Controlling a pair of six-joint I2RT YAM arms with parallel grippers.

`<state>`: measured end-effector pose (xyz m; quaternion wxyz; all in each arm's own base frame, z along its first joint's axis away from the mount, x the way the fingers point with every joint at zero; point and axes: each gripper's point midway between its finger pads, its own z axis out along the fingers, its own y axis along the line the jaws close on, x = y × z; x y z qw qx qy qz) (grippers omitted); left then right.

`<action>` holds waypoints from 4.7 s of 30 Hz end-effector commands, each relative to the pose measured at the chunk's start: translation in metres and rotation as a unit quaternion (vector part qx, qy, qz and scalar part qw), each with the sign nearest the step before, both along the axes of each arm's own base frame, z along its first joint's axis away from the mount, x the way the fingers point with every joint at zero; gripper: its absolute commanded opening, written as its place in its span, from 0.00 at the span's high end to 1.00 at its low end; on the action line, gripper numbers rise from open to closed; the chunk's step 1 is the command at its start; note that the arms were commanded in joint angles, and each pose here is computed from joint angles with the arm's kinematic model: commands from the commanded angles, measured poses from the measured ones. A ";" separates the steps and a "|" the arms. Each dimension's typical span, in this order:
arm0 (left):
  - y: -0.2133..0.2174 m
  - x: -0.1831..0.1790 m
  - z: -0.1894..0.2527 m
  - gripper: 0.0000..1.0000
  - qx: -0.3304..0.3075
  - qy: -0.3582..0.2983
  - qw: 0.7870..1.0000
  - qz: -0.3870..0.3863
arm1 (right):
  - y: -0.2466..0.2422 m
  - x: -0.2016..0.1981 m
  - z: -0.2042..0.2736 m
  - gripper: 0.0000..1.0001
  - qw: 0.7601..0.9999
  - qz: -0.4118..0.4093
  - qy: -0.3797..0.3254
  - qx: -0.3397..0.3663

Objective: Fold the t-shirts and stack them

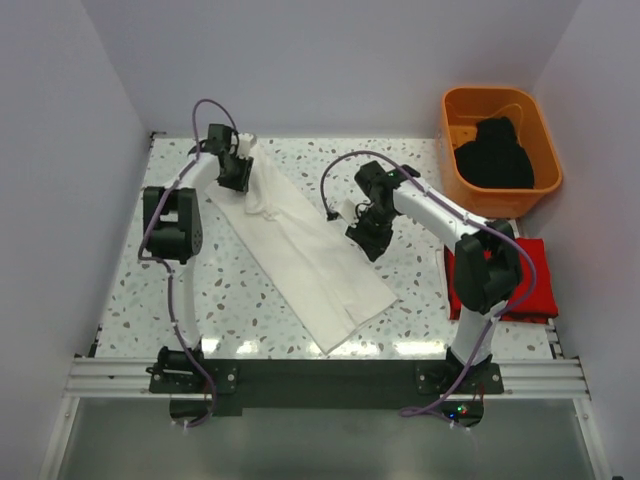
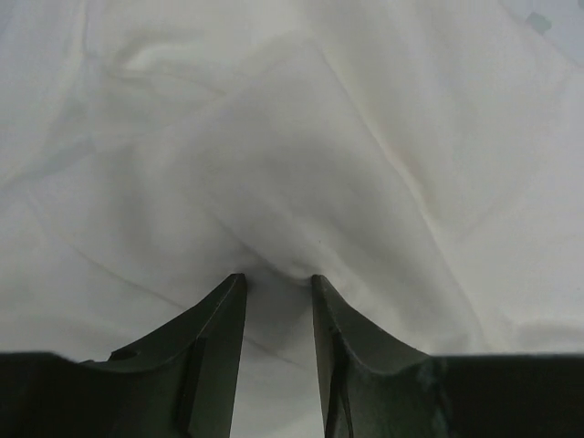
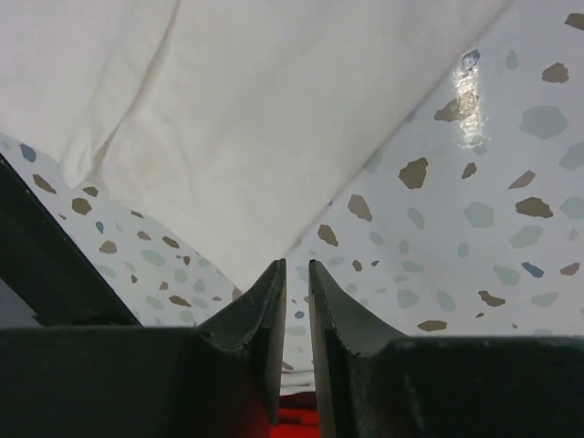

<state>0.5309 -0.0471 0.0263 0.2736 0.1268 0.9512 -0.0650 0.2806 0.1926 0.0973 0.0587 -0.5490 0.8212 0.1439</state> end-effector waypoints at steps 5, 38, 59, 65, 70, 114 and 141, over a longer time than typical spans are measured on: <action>-0.084 0.022 -0.047 0.62 0.016 0.015 0.993 -0.114 | -0.010 -0.017 -0.009 0.80 0.999 0.047 0.000 -0.004; -0.087 -0.059 0.105 0.43 -0.157 -0.079 0.974 -0.143 | 0.138 -0.089 -0.025 0.77 0.988 0.083 0.075 0.105; -0.115 -0.009 0.042 0.59 -0.181 -0.027 0.979 -0.091 | 0.102 0.253 -0.013 0.92 0.927 -0.240 -0.236 0.167; -0.109 0.006 0.016 0.60 -0.161 -0.009 0.984 -0.072 | 0.082 0.275 -0.049 0.97 0.926 -0.252 -0.266 0.094; -0.100 0.010 -0.026 0.63 -0.139 0.024 0.988 -0.060 | 0.060 0.282 -0.074 0.98 0.921 -0.260 -0.288 0.029; -0.091 -0.276 0.189 0.00 -0.060 -0.299 0.793 -0.527 | 0.084 -0.016 0.115 0.06 0.918 0.158 -0.263 0.253; -0.101 -0.395 0.000 0.34 0.025 -0.175 0.698 -0.694 | 0.096 -0.150 -0.068 0.48 0.901 0.343 -0.221 0.147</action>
